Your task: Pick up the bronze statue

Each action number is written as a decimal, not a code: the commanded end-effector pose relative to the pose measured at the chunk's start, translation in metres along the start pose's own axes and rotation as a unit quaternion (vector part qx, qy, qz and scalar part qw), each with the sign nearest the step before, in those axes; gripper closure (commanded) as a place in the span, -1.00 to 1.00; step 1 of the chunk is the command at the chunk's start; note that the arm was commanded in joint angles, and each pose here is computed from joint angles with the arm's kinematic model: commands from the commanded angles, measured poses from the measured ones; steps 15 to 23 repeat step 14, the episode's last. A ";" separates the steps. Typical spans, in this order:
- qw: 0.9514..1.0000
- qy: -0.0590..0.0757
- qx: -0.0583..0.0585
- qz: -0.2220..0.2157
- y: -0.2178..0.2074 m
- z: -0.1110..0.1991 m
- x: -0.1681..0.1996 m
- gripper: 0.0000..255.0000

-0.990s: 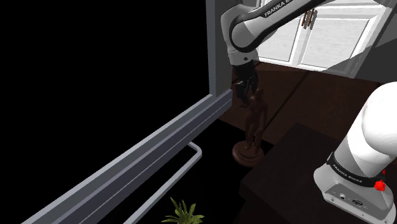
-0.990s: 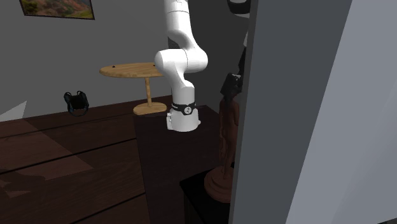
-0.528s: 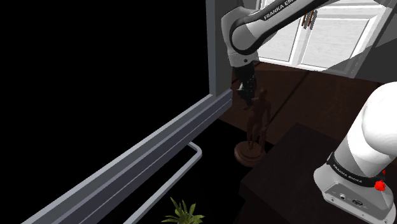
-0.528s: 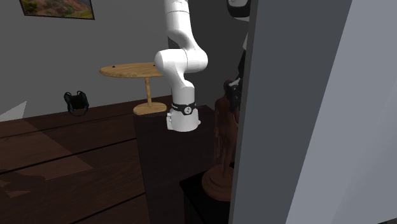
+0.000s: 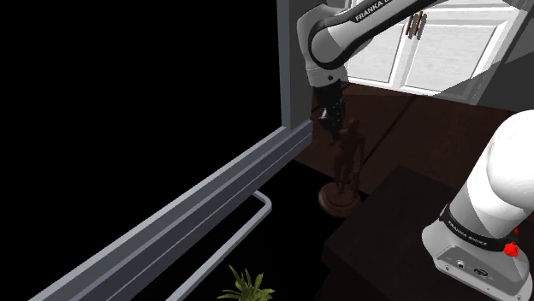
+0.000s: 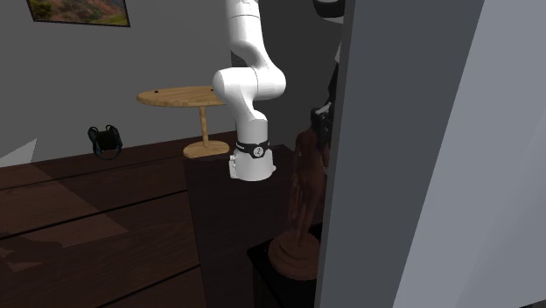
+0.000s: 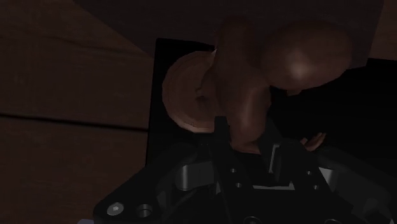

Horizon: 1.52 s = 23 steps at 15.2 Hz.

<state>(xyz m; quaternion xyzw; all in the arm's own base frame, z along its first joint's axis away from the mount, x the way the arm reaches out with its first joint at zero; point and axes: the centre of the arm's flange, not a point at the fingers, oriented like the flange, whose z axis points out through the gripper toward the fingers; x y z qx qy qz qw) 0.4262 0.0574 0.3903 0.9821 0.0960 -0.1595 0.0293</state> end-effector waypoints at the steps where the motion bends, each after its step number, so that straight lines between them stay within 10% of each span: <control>1: 1.000 0.000 0.000 0.000 0.000 -0.010 -0.004 1.00; 23: 1.000 0.000 0.000 0.000 0.002 -0.066 -0.023 1.00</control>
